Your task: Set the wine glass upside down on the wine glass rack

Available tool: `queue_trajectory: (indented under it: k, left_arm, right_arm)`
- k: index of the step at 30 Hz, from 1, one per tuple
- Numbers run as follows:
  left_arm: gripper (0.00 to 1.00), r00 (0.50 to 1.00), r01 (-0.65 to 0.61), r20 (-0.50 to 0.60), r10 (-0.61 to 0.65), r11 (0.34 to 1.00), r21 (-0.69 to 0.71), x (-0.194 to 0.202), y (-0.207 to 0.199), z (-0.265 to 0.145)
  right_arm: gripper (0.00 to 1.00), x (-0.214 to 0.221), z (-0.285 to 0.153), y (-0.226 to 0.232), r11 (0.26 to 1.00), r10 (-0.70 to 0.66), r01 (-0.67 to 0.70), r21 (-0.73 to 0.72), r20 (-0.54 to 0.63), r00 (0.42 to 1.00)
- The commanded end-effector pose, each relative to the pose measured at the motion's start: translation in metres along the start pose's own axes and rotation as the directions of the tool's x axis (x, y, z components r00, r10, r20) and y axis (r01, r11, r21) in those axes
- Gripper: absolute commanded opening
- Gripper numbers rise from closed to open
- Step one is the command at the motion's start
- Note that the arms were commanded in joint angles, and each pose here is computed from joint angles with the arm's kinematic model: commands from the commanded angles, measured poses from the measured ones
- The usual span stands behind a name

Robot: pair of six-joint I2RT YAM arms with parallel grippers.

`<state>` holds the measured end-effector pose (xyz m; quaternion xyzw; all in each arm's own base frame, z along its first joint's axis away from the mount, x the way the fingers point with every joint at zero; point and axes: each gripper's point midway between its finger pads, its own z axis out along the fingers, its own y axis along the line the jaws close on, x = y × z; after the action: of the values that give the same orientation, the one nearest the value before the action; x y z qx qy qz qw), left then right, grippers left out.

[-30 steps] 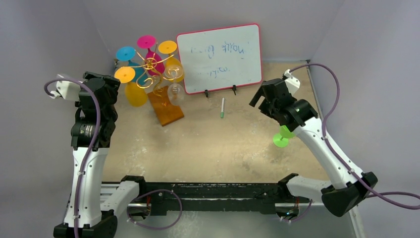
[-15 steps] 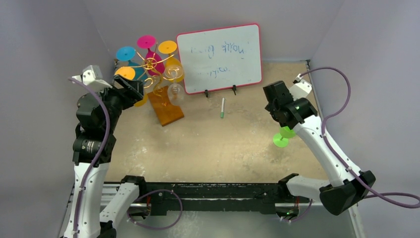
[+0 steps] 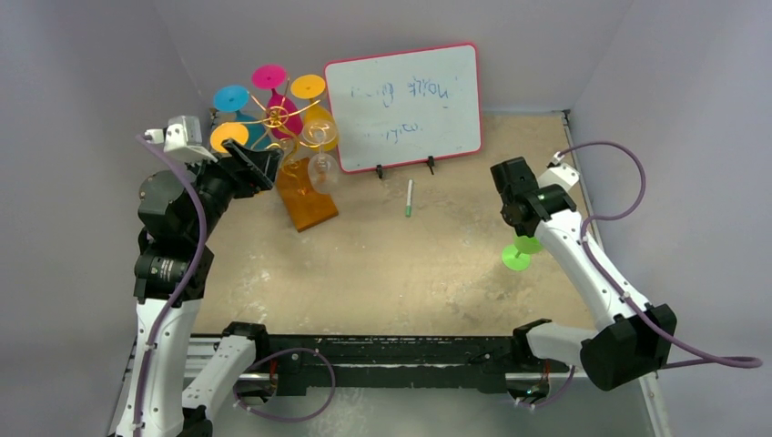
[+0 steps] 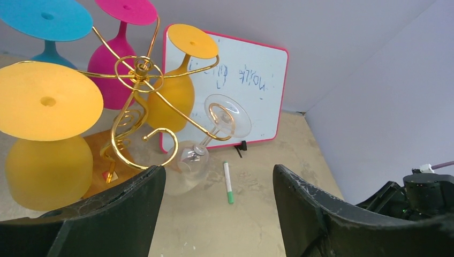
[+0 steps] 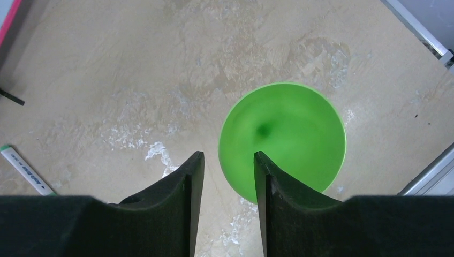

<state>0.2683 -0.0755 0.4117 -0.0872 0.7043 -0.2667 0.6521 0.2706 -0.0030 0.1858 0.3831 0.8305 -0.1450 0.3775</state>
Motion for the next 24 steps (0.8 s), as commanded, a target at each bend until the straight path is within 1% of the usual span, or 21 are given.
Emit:
queue_trajectory:
  k: [1, 4, 10, 14, 18, 19, 21, 24]
  left_arm:
    - [0.72, 0.999, -0.038, 0.038, 0.035, 0.997, 0.066, -0.0086, -0.0129, -0.0003]
    - [0.72, 0.999, -0.039, 0.038, 0.037, 0.997, 0.068, -0.0088, -0.0132, 0.0002]
    - [0.72, 0.999, -0.036, 0.036, 0.034, 0.997, 0.075, -0.0091, -0.0148, 0.0007]
    - [0.71, 0.999, -0.036, 0.037, 0.033, 0.996, 0.080, -0.0098, -0.0159, 0.0006]
    - [0.70, 0.999, -0.036, 0.033, 0.034, 0.996, 0.084, -0.0092, -0.0166, 0.0013]
    - [0.70, 0.999, -0.036, 0.032, 0.034, 0.996, 0.085, -0.0089, -0.0167, 0.0013]
    - [0.70, 0.999, -0.035, 0.031, 0.033, 0.995, 0.088, -0.0093, -0.0177, 0.0013]
    - [0.70, 0.999, -0.037, 0.033, 0.034, 0.995, 0.096, -0.0101, -0.0193, 0.0009]
  right_arm:
    - [0.41, -0.0025, 0.0036, 0.0039, 0.999, 0.031, -0.031, -0.017, 0.015, 0.999]
    - [0.36, -0.0004, 0.0064, 0.0020, 1.000, 0.029, -0.029, -0.009, 0.012, 1.000]
    - [0.32, 0.0037, 0.0112, -0.0019, 1.000, 0.021, -0.021, 0.008, 0.008, 1.000]
    - [0.22, 0.0046, 0.0115, -0.0011, 1.000, 0.016, -0.016, 0.001, 0.005, 1.000]
    - [0.15, 0.0027, 0.0103, -0.0016, 1.000, 0.013, -0.013, -0.007, 0.009, 1.000]
    - [0.12, 0.0023, 0.0097, -0.0019, 1.000, 0.013, -0.013, -0.009, 0.011, 1.000]
    - [0.00, 0.0005, 0.0080, -0.0013, 1.000, 0.008, -0.008, -0.019, 0.016, 1.000]
    - [0.00, -0.0017, 0.0054, -0.0025, 1.000, 0.011, -0.010, -0.027, 0.020, 1.000]
